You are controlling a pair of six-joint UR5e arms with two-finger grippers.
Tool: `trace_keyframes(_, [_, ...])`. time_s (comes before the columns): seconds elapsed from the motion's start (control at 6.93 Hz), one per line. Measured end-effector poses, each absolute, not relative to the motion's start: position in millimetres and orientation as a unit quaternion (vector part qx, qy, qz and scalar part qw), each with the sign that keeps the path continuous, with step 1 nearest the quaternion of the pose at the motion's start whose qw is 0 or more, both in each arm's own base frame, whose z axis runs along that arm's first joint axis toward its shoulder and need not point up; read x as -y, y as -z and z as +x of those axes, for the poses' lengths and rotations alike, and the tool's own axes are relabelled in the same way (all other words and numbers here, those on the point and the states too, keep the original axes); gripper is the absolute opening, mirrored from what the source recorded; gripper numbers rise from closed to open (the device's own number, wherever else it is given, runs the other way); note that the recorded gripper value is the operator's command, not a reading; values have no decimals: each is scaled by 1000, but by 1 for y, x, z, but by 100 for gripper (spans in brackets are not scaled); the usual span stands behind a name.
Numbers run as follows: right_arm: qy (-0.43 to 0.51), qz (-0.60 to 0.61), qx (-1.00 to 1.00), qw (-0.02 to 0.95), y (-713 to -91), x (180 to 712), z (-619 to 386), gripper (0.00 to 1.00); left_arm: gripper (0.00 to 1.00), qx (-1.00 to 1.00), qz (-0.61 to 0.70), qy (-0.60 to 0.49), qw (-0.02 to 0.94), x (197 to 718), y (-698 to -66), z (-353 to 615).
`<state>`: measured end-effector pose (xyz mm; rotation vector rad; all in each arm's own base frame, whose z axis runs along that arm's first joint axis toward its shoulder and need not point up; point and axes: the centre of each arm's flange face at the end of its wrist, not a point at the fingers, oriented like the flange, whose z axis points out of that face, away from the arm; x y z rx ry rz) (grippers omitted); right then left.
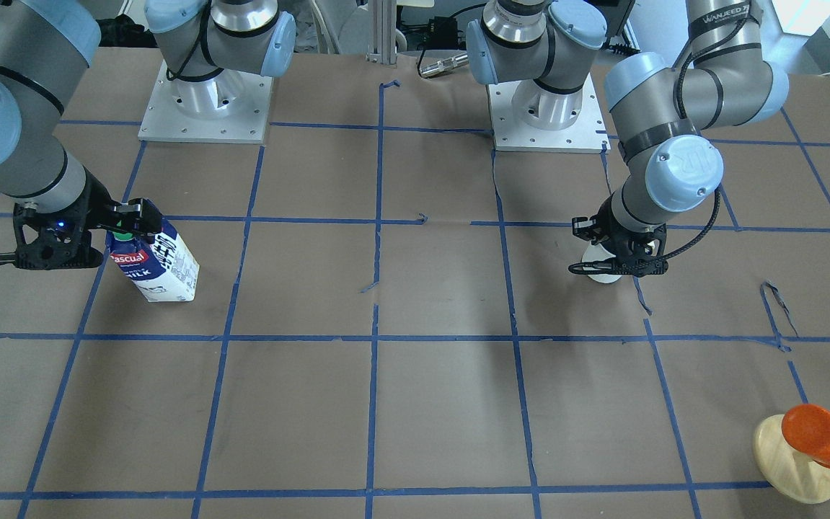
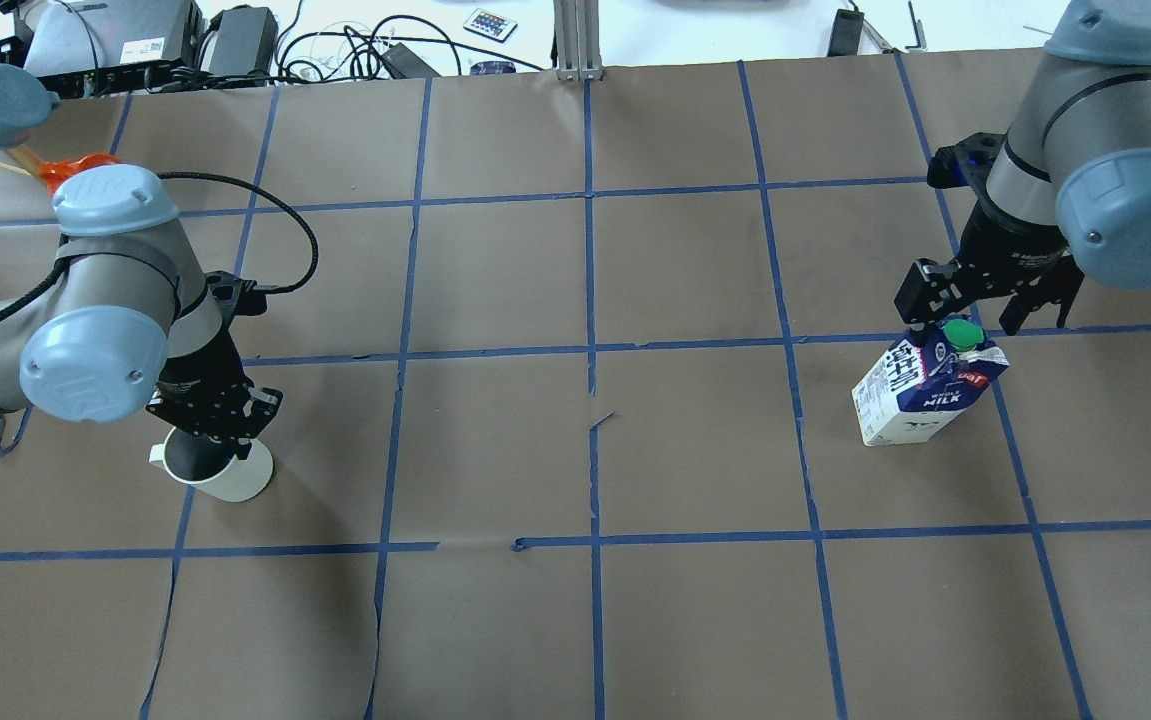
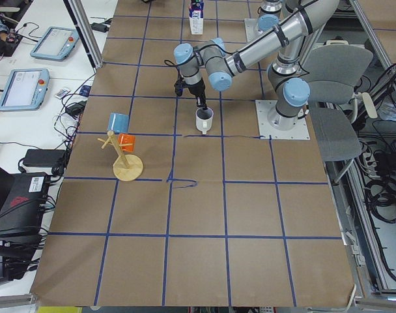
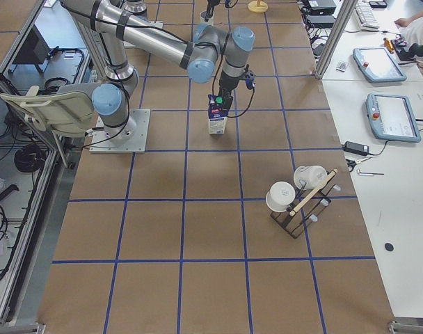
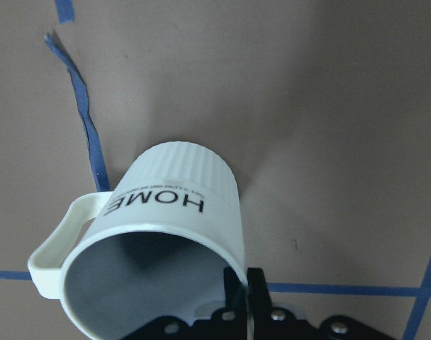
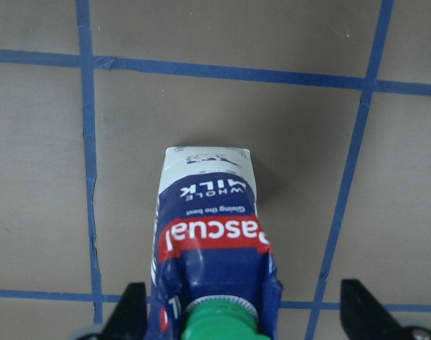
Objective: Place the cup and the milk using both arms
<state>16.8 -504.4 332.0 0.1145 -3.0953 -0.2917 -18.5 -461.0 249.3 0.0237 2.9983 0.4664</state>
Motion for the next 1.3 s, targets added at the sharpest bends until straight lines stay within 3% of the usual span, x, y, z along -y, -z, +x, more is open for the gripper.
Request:
trace_keyframes(0.43, [91, 26, 995, 0, -332, 505, 18, 27, 0, -989, 8, -127, 68, 468, -266, -61])
trace_keyframes(0.58, [94, 24, 995, 0, -332, 504, 18, 22, 0, -991, 7, -114, 73, 475, -275, -84])
trace_keyframes(1.3, [99, 9, 995, -2, -350, 507, 18, 18, 0, -998, 26, -48, 24, 467, -320, -259])
